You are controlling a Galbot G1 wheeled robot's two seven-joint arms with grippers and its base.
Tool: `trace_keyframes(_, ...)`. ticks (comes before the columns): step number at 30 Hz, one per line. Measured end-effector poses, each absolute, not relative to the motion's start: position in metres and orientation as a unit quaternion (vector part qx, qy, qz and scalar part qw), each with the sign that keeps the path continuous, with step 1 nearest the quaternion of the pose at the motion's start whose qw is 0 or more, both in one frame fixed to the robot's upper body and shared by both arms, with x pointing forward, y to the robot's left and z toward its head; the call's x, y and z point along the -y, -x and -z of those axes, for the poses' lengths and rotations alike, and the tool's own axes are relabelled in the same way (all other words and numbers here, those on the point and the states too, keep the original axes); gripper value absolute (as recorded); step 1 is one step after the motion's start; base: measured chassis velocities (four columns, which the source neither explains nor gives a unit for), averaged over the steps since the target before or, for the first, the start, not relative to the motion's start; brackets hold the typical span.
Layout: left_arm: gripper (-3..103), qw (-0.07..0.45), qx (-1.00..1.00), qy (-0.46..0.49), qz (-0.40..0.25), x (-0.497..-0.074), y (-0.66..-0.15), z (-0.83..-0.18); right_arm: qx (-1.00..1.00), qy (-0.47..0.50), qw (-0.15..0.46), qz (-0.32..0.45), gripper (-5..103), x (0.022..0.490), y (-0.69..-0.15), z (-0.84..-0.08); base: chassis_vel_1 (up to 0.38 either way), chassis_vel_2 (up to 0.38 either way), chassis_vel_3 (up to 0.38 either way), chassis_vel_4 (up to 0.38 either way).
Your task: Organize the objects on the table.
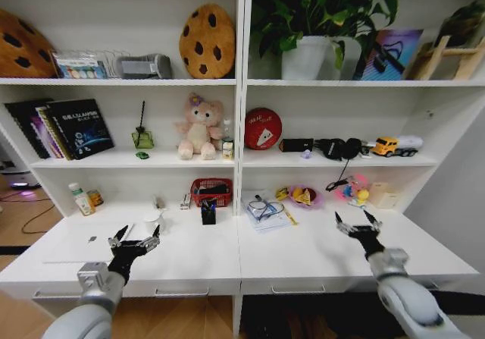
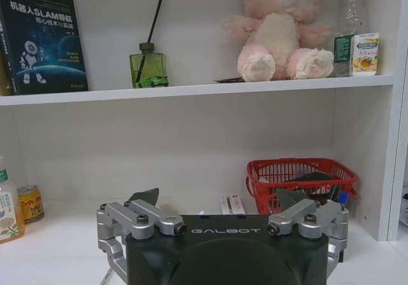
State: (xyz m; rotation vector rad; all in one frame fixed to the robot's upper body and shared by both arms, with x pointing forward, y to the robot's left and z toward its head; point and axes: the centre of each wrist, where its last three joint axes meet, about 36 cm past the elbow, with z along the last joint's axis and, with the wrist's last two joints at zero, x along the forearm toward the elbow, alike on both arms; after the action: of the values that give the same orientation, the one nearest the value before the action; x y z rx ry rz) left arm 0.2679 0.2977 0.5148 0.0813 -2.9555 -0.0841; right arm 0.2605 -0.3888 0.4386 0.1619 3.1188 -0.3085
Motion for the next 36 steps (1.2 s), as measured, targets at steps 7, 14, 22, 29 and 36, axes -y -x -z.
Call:
trace_keyframes(7,100,0.092,0.995,-0.027,0.028,-0.298,-0.268,-0.515,-0.994,-0.082,-0.016,0.075,100,0.347,-0.188,-0.438,0.000,0.000,0.000,0.000)
trace_keyframes(14,100,0.092,0.995,-0.027,0.028,-0.298,-0.268,-0.515,-0.994,-0.084,-0.022,0.070,100,0.342,-0.183,-0.436,0.000,0.000,0.000,0.000)
trace_keyframes(22,100,0.092,0.995,-0.027,0.028,-0.298,-0.268,-0.515,-0.994,-0.083,-0.022,0.069,100,0.343,-0.185,-0.434,0.000,0.000,0.000,0.000)
trace_keyframes(29,100,0.092,0.995,-0.027,0.028,-0.298,-0.268,-0.515,-0.994,-0.083,-0.023,0.068,100,0.344,-0.186,-0.433,0.014,0.019,-0.018,-0.013)
trace_keyframes(36,100,0.092,0.995,-0.027,0.028,-0.298,-0.268,-0.515,-0.994,-0.083,-0.023,0.068,100,0.344,-0.187,-0.432,0.119,0.126,-0.137,-0.114)
